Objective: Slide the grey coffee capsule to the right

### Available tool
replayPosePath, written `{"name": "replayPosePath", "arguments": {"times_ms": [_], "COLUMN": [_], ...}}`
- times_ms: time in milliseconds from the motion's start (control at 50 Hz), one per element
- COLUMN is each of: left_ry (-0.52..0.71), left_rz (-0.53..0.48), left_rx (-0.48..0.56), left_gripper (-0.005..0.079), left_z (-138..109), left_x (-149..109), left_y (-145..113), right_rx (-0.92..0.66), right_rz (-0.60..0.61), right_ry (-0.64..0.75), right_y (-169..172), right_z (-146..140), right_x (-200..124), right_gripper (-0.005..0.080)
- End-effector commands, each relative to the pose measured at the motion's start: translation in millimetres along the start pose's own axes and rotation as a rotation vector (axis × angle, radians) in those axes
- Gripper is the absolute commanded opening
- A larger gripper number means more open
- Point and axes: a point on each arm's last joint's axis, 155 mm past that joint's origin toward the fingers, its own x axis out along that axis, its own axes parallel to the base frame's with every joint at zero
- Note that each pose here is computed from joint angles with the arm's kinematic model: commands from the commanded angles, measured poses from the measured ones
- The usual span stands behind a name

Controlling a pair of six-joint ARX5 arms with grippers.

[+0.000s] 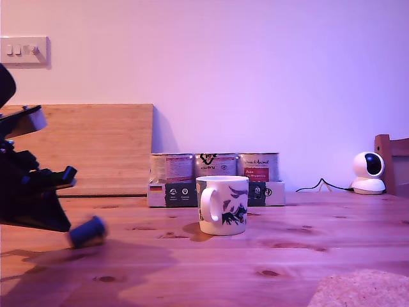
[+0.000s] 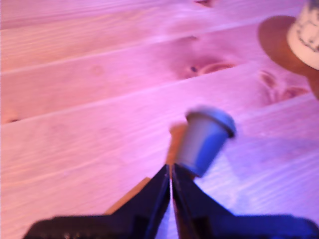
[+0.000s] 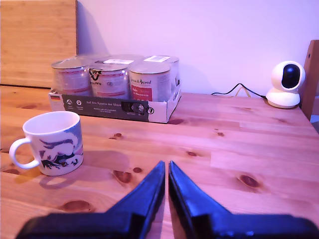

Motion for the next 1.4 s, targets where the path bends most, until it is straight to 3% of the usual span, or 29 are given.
{"name": "replayPosePath", "arguments": {"times_ms": [0,380,580,1380], "left_ry": [-0.002,-0.054,-0.019,0.186], "left_rz": [0.001,0.056,0.005,-0.040], "left_rx": [-0.002,0.013,0.027,-0.022], "left_gripper": [-0.0020,-0.0020,-0.0020,-0.0020], "left_z": [-0.1,22.2,23.5,-27.6], "left_x": [0.9,10.4,27.2,29.8], "left_y": [-0.1,10.9,-5.7,-38.7], "right_rx": [0.003,0.003,0.003,0.003], "right_rz": [0.000,0.002,0.002,0.002], "right_ry": [-0.014,-0.014,-0.014,-0.013], "right_y": [-0.1,0.3,0.3,0.3], "right_z": [4.0,4.0,4.0,3.9], "right_x": [-0.2,-0.2,-0.2,-0.2], "right_gripper": [-0.0012,-0.0012,-0.0012,-0.0012]}}
